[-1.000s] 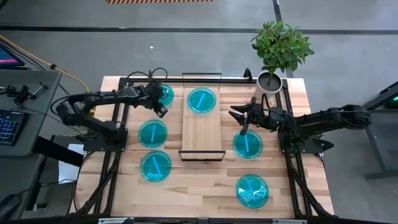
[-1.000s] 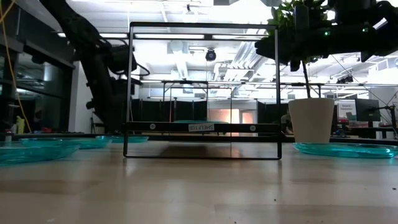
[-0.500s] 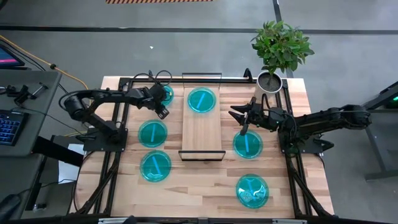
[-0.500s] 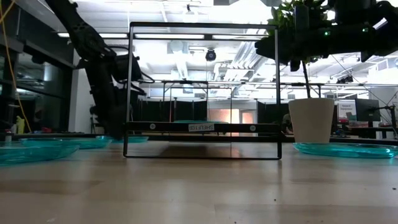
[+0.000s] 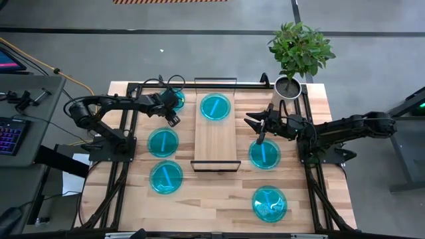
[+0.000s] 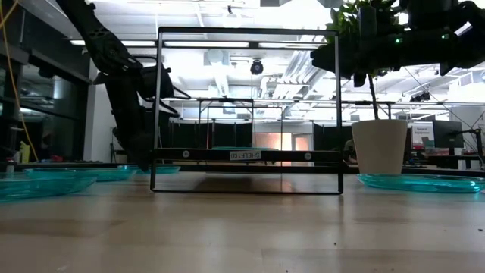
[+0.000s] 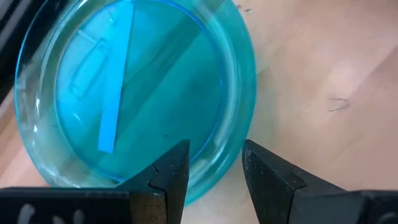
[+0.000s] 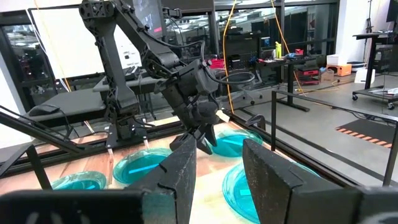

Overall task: Place and stack plates onto a shelf
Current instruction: Put the blue plate on the shelf

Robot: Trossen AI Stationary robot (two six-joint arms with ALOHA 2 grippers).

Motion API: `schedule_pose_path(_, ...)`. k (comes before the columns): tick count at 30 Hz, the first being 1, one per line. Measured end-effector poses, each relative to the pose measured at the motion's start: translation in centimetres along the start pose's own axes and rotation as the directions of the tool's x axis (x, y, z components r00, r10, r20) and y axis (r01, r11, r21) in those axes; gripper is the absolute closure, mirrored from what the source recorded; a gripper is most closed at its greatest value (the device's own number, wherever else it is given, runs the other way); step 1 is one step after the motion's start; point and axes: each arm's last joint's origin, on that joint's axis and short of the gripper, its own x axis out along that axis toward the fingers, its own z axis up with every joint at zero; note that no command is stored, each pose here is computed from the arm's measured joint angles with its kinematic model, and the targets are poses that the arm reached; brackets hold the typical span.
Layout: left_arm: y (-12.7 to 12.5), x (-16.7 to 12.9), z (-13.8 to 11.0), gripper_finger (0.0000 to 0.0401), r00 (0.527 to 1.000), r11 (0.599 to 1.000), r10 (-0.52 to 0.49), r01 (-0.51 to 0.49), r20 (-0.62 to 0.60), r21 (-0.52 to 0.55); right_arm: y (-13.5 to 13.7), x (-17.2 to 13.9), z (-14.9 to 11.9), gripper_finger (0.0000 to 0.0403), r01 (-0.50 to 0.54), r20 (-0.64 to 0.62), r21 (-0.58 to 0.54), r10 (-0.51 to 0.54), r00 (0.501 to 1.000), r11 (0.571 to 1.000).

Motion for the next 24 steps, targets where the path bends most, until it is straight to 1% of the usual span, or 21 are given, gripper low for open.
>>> schedule_pose_path(6,0.0,0.0,0.0,0.0263,1.0,1.0,0.003,-0.003,-0.002,0.017,0.0,0.0,0.0,0.0279,0.0,0.0,0.008,0.0,1.0,1.0)
schedule_pose_path(10,0.4,0.1,-0.1,0.0263,1.0,1.0,0.009,-0.009,-0.01,0.019,0.0,0.0,0.0,0.0279,0.0,0.0,0.011,0.0,1.0,1.0)
schedule_pose_path(15,0.9,0.3,-0.2,0.0269,0.999,0.999,-0.032,0.032,-0.018,-0.005,0.0,0.0,0.0,0.0279,0.0,0.0,0.019,0.0,1.0,1.0)
schedule_pose_path(19,1.0,0.3,-0.3,0.0283,0.999,1.0,-0.028,0.028,-0.028,-0.007,0.0,0.0,0.0,0.0279,0.0,0.0,0.019,0.0,1.0,1.0)
schedule_pose_path(24,1.1,0.4,-0.4,0.0315,0.999,1.0,-0.017,0.017,-0.04,-0.004,0.0,0.0,0.0,0.0279,0.0,0.0,0.019,0.0,1.0,1.0)
